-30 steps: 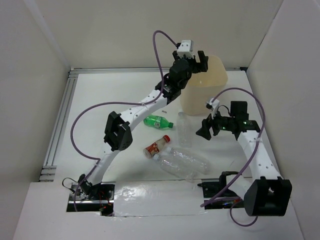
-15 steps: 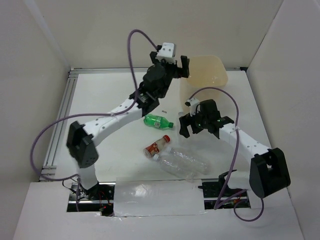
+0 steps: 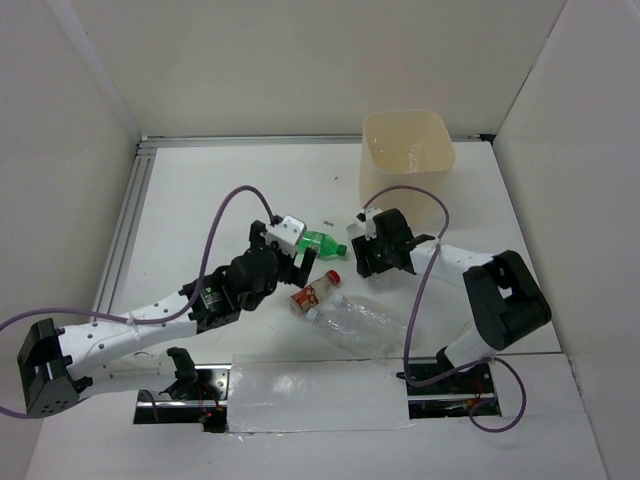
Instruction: Put the plastic bottles in the bin
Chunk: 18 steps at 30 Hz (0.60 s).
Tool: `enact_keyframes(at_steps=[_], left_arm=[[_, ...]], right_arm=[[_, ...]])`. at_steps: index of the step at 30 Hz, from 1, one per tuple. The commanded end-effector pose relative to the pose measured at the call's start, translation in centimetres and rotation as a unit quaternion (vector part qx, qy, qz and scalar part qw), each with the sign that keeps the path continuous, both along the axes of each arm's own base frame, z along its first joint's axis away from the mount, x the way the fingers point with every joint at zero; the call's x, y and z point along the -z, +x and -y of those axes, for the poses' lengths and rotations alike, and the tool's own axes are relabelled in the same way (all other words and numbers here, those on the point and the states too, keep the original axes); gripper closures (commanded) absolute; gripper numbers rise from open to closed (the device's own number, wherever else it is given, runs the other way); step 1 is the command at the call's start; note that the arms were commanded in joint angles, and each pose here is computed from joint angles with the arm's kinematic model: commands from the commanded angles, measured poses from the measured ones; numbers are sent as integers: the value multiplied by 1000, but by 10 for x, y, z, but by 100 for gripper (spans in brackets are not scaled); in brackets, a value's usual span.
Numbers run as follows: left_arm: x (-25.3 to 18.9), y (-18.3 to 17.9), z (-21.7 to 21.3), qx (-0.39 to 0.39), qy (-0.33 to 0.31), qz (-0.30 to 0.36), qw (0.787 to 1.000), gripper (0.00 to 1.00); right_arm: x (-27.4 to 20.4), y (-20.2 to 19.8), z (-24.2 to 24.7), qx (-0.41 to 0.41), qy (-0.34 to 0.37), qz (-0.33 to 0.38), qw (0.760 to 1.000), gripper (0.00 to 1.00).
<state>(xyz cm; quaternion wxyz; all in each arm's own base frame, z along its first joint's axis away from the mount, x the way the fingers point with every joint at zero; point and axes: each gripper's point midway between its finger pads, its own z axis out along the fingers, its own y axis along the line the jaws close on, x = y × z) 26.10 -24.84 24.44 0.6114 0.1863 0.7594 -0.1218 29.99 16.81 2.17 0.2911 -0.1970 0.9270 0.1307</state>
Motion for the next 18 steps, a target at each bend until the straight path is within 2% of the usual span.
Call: enact_keyframes(at_steps=[1, 4, 5, 7, 8, 9, 11, 14, 16, 18], left_arm=[[42, -20, -2, 32, 24, -54, 998, 0], [73, -26, 4, 50, 42, -80, 995, 0], [75, -27, 6, 59, 44, -78, 994, 0], [82, -28, 15, 79, 40, -78, 993, 0], [82, -28, 15, 79, 40, -77, 993, 0], [89, -28, 17, 85, 54, -82, 991, 0], [98, -30, 23, 102, 64, -90, 989, 0], [112, -30, 31, 116, 79, -103, 985, 0], [120, -33, 37, 129, 83, -113, 982, 0], [125, -33, 40, 133, 85, -117, 980, 0]], right_arm=[[-11, 3, -7, -22, 3, 31, 999, 42], [-37, -11, -19, -84, 26, 50, 995, 56], [-48, -16, -23, -105, 39, 57, 992, 58], [-111, -41, -43, -222, 101, 111, 963, 58], [-111, -41, -43, -222, 101, 112, 963, 59], [-143, -50, -46, -265, 123, 158, 943, 61], [-184, -52, -48, -285, 138, 215, 924, 65], [-244, -53, -51, -297, 151, 282, 900, 66], [-276, -47, -54, -286, 171, 306, 892, 66], [-326, -39, -56, -269, 189, 363, 872, 66]])
